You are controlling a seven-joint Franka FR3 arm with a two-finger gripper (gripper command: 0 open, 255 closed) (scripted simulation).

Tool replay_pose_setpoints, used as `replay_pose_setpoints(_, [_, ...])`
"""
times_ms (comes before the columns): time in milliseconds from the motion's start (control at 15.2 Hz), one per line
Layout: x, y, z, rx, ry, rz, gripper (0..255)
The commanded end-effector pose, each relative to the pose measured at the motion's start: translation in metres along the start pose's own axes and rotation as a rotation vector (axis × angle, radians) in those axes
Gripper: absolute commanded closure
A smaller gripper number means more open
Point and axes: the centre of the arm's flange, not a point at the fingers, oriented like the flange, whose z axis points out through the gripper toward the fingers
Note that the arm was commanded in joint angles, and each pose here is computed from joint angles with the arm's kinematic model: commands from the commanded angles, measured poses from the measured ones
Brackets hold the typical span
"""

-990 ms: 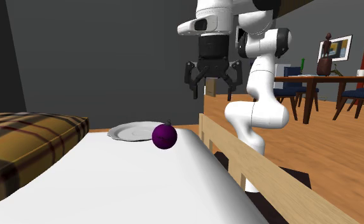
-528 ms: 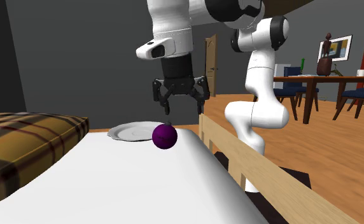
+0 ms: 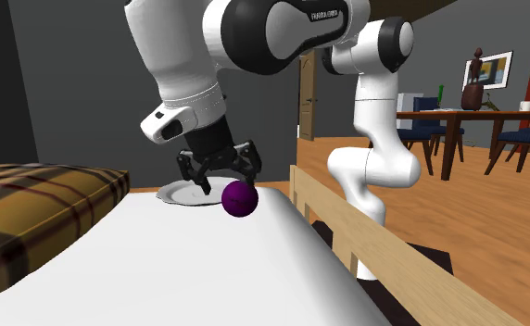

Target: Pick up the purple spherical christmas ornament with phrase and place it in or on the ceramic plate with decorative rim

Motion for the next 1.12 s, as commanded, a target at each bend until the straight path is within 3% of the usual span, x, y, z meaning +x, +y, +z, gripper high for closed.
replay_pose_setpoints(0, [0.004, 0.005, 0.01, 0.002, -0.008, -0.007, 0])
replay_pose_setpoints(330, [0.003, 0.005, 0.039, 0.002, -0.008, -0.007, 0])
replay_pose_setpoints(858, [0.003, 0.005, 0.039, 0.002, -0.008, -0.007, 0])
replay_pose_setpoints(924, [0.003, 0.005, 0.039, 0.002, -0.008, -0.007, 255])
replay_pose_setpoints(1056, [0.003, 0.005, 0.039, 0.002, -0.008, -0.007, 255])
